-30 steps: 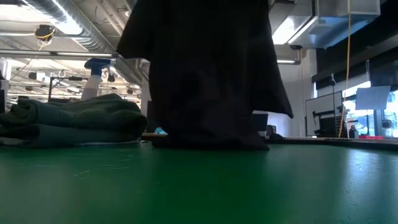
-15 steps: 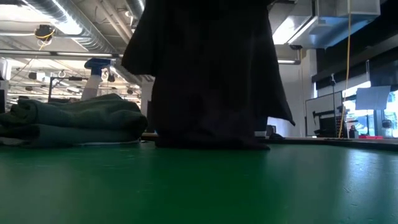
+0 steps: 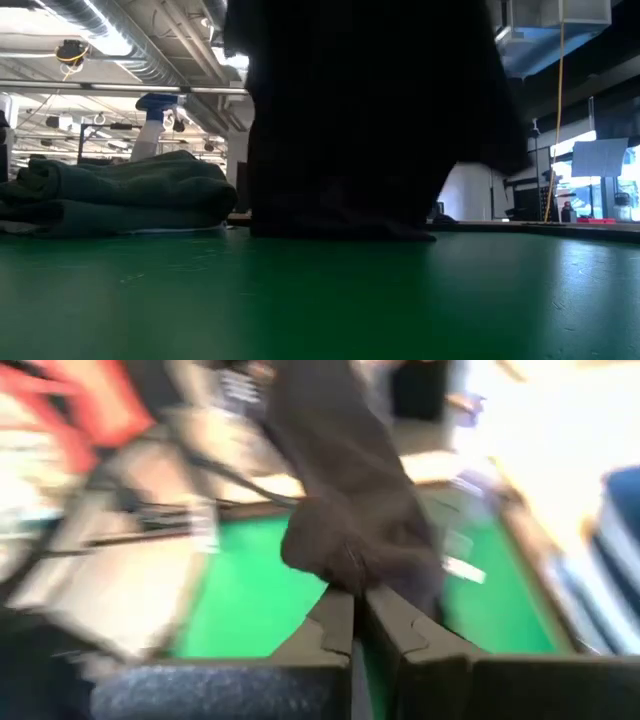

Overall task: Fold Laundry from Bin
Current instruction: Fold the black shirt

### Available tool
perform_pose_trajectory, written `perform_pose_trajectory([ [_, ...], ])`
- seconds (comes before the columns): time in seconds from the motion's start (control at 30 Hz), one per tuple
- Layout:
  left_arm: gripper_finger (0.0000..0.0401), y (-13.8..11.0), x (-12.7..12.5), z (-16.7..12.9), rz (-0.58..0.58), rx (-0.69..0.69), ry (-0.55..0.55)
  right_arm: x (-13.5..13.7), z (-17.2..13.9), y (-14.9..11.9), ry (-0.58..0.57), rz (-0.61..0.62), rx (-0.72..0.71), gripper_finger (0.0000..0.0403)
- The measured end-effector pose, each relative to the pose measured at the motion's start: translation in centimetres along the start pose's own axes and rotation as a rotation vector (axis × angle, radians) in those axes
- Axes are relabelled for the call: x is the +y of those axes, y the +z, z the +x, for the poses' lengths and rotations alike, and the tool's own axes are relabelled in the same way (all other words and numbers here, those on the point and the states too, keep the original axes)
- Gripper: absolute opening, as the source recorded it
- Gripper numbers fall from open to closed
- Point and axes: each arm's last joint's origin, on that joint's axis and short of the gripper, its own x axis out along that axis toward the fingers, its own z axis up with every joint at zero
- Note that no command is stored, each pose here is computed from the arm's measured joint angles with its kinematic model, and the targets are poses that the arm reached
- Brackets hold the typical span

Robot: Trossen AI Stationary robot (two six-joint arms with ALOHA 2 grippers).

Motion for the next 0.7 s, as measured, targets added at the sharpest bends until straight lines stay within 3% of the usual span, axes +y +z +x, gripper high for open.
perform_pose_trajectory([
  [0.2,0.0004,2.4,-4.2,0.5,0.101,-0.265,-0.251,3.3,-2.7,0.8,0.32,-0.099,-0.182,0.0005],
  [0.37,0.0005,4.7,-6.2,-0.4,0.189,-0.551,-0.343,5.3,-5.1,2.9,0.411,-0.236,-0.358,0.0005],
  [0.53,0.0005,6.0,-6.4,-1.5,0.228,-0.737,-0.274,6.6,-6.8,4.8,0.435,-0.336,-0.502,0.0005],
  [0.7,0.0005,6.4,-6.1,-2.6,0.306,-0.821,-0.083,6.1,-6.4,5.7,0.443,-0.333,-0.528,0.0005],
])
